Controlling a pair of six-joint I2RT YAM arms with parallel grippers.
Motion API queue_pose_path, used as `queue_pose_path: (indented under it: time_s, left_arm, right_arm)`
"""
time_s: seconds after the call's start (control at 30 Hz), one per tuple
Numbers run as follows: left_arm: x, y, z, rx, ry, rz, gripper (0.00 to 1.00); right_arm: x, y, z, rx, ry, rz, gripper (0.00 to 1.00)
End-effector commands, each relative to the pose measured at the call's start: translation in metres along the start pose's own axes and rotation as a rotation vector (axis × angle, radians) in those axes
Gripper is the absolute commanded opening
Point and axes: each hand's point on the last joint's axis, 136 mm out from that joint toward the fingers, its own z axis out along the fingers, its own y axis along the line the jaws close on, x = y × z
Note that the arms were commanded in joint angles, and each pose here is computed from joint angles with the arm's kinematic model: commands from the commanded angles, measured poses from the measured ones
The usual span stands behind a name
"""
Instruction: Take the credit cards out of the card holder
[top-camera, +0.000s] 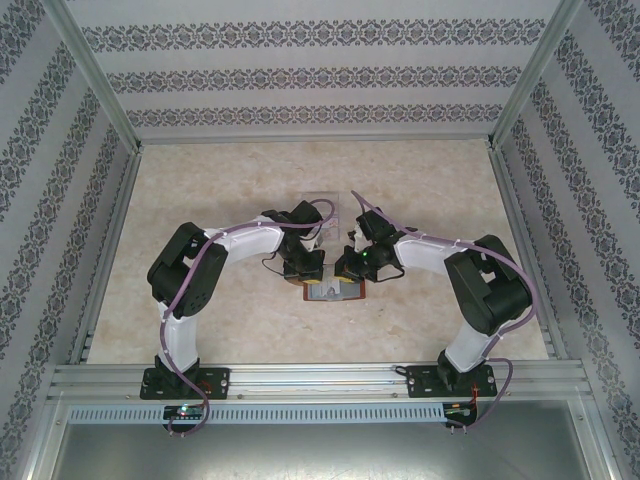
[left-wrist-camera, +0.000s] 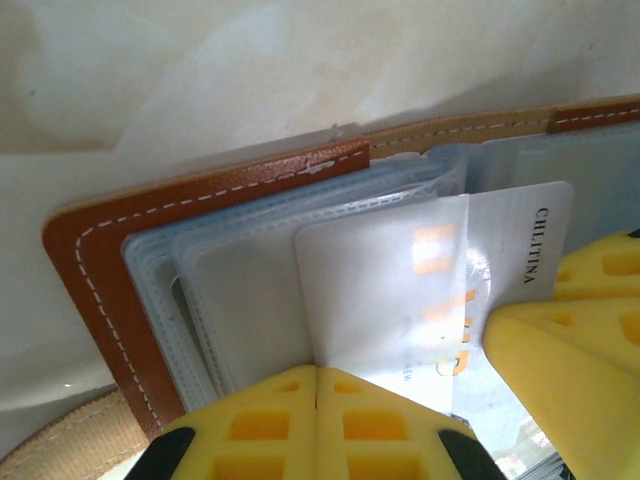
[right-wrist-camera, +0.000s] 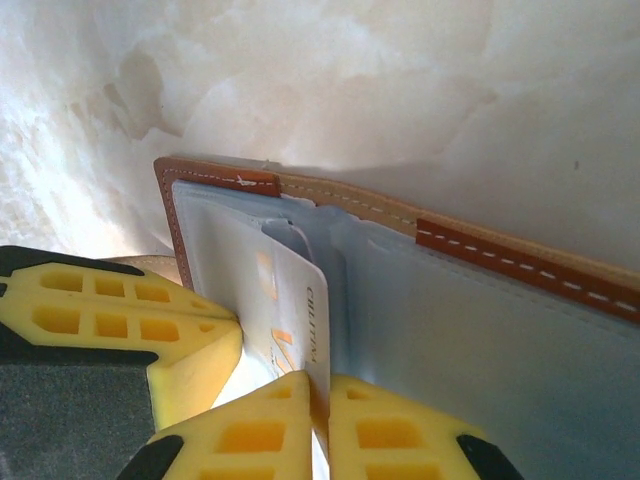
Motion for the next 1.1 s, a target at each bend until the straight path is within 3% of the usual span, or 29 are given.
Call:
queue_pose_path:
  time_s: [0.0, 1.07]
  left_arm:
    - [0.015, 0.016, 0.008, -0.078, 0.058, -0.016, 0.04]
    - [0.011, 0.014, -0.004, -0.110, 0.034, 0.002, 0.04]
  right_arm:
    - [-0.001, -0.017, -0.008, 0.083, -0.020, 0.005, 0.10]
    - [-0.004, -0.022, -0.036, 0.165, -0.061, -0.032, 0.08]
